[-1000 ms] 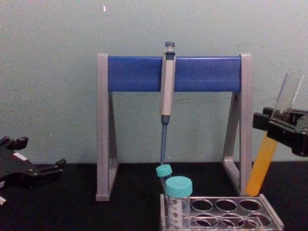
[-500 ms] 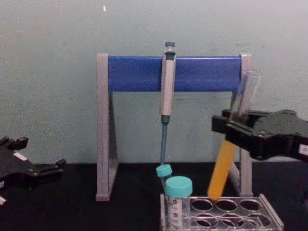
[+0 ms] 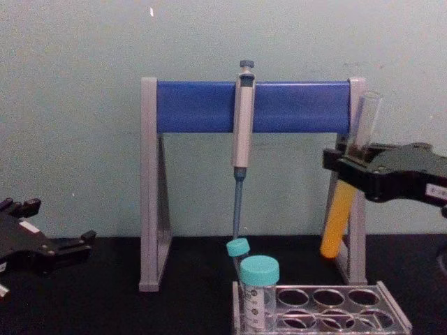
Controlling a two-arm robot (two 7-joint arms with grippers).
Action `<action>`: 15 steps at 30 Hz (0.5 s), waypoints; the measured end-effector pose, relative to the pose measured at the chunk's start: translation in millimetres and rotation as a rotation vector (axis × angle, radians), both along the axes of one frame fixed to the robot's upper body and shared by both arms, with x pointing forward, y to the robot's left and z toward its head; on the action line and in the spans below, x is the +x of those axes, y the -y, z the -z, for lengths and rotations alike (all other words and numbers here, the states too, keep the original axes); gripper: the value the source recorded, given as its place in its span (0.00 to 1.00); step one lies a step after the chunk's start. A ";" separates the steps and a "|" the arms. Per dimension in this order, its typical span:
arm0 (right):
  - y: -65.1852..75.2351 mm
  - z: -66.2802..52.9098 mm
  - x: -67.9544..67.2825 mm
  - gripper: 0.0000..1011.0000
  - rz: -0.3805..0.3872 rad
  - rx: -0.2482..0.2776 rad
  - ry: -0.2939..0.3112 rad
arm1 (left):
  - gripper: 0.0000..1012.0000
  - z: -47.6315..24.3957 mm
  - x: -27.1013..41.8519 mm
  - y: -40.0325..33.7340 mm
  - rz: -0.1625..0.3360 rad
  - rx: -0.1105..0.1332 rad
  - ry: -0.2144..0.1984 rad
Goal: Pick up the test tube from the test tube rack, shake it, then place it back into the test tube rack.
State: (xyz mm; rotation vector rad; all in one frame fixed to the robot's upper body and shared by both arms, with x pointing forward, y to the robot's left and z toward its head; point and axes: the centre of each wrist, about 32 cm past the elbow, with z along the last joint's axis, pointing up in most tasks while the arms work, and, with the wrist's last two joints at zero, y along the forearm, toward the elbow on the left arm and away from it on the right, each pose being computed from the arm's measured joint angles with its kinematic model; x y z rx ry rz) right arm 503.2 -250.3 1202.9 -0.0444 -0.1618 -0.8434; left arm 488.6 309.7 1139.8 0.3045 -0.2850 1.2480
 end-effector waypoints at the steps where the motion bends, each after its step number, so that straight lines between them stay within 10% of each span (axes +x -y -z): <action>1: 1.8 -0.2 0.0 0.22 0.006 0.000 0.000 | 0.99 0.0 0.0 0.0 0.000 0.000 0.000; 15: 13.1 -0.3 -16.3 0.22 0.003 0.009 -0.021 | 0.99 0.0 0.0 0.0 0.000 0.000 0.000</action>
